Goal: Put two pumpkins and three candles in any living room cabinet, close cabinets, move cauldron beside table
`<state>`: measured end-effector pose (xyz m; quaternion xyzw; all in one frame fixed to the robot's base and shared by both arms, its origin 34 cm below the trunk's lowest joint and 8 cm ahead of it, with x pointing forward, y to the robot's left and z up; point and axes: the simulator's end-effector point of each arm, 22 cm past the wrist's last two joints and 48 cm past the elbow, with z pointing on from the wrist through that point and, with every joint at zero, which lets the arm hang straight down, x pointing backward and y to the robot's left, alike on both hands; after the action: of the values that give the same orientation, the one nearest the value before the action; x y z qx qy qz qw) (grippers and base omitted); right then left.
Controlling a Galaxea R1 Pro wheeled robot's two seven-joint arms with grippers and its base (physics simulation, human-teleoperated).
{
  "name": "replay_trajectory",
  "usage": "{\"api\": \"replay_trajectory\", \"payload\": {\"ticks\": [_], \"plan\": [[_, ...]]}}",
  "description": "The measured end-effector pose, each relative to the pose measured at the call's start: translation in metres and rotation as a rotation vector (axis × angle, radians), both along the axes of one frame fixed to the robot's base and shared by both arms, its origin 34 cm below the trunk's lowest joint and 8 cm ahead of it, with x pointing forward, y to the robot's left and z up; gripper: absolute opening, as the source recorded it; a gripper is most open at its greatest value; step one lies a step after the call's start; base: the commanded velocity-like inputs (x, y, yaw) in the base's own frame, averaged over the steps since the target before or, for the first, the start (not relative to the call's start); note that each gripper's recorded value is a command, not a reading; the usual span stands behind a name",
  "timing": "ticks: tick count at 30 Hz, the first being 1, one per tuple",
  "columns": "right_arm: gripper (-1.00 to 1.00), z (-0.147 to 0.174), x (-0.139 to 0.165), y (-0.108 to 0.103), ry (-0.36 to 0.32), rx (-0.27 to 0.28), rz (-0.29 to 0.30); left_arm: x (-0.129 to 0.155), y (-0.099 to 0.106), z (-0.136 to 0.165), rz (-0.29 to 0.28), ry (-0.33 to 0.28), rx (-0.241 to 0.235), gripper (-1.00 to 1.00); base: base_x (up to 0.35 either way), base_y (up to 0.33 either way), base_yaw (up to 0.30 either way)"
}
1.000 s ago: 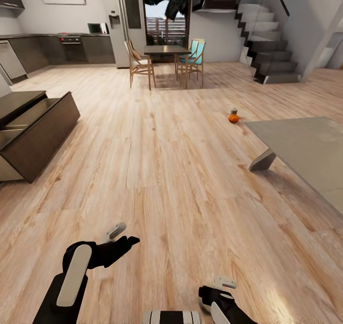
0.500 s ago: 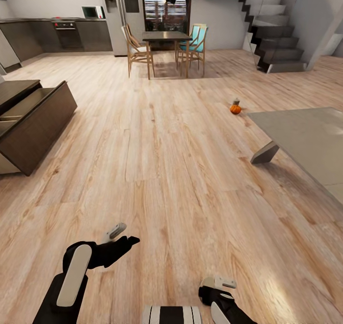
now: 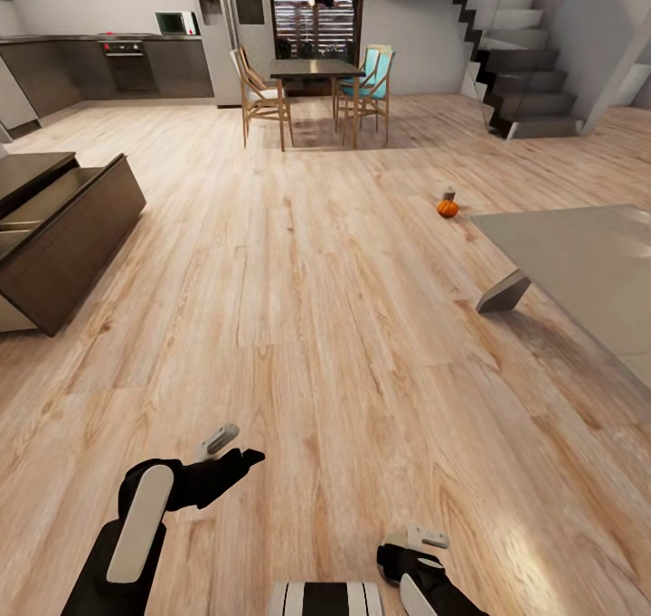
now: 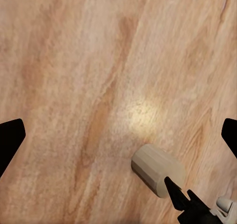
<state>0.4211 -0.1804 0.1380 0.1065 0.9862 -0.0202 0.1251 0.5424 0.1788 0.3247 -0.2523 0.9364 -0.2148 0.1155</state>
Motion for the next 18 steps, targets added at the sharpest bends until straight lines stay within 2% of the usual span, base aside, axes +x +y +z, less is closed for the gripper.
{"api": "replay_trajectory", "payload": {"ticks": [8, 18], "plan": [[1.00, 0.0000, 0.0000, 0.0000, 0.000, 0.000, 0.000, -0.0002, -0.0001, -0.0003, 0.000, 0.001, -0.001, 1.00, 0.067, 0.000, 0.000], [1.00, -0.0030, -0.0030, 0.0000, 0.008, 0.000, 0.000, -0.0012, 0.0001, -0.0038, 0.001, 0.007, -0.002, 1.00, 0.006, 0.000, 0.000]]}}
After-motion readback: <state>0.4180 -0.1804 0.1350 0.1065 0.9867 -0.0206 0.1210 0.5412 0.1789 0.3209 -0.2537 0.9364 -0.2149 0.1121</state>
